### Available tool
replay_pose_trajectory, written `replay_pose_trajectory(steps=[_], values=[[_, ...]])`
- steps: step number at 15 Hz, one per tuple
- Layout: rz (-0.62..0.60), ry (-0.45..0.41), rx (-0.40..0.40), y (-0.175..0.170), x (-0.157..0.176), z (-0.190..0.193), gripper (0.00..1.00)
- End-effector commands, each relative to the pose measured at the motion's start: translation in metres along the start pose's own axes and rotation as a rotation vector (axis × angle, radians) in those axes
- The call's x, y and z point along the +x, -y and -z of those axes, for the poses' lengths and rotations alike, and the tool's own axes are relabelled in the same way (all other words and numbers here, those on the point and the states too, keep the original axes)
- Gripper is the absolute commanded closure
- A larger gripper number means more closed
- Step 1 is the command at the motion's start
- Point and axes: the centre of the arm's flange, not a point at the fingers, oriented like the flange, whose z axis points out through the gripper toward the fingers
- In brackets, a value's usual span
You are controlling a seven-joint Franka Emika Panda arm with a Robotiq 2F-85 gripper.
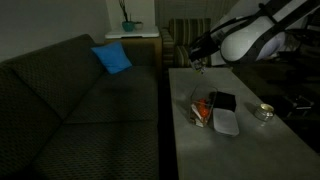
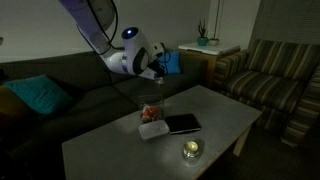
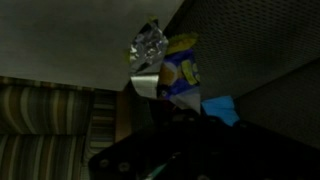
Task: Press the button on the white lid then put the lid on the table then put the blue wrapper on the table and put it back in the storage container
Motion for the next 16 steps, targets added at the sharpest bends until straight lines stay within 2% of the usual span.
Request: replay_pose_trajectory(steps=[1,8,16], values=[[-0.003,-0.006,0.114,-0.008,-0.009,-0.018,1.00],[-0.090,0.047,0.189,-0.024,-0.052,-0.035,1.00],[-0.114,0.121,0.201,-0.025,-0.079,-0.032,1.00]])
